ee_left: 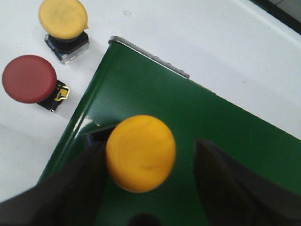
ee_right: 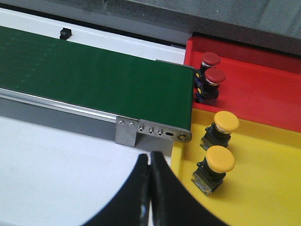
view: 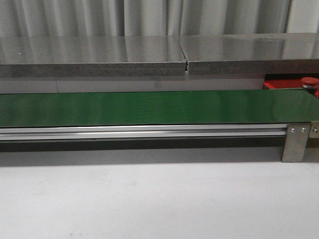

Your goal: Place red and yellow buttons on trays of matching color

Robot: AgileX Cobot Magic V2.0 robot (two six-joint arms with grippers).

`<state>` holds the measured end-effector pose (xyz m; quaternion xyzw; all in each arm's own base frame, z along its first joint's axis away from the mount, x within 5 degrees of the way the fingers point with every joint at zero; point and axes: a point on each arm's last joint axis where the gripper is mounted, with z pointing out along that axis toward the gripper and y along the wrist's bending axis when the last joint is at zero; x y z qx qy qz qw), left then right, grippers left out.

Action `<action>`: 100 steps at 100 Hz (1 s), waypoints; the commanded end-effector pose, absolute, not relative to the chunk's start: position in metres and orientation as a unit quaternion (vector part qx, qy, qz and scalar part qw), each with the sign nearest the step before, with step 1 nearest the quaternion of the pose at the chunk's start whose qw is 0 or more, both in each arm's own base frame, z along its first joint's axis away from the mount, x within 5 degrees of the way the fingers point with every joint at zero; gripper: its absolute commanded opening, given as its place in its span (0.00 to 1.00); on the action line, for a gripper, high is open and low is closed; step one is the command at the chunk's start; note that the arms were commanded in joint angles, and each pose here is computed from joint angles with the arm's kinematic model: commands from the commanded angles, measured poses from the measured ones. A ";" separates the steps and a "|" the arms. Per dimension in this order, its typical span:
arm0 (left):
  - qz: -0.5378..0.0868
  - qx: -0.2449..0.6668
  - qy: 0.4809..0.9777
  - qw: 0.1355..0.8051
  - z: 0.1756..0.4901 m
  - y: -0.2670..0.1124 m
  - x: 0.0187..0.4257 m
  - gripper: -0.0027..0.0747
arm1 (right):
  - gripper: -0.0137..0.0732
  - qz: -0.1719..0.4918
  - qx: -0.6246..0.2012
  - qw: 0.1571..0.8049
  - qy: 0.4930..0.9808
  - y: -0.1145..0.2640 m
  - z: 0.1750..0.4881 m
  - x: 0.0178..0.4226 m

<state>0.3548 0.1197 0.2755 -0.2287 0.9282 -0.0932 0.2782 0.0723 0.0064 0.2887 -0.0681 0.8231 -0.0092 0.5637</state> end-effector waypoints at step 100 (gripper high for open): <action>-0.078 -0.310 0.890 0.326 0.287 0.171 0.348 0.68 | 0.08 -0.015 -0.064 0.599 0.798 0.006 0.302 0.074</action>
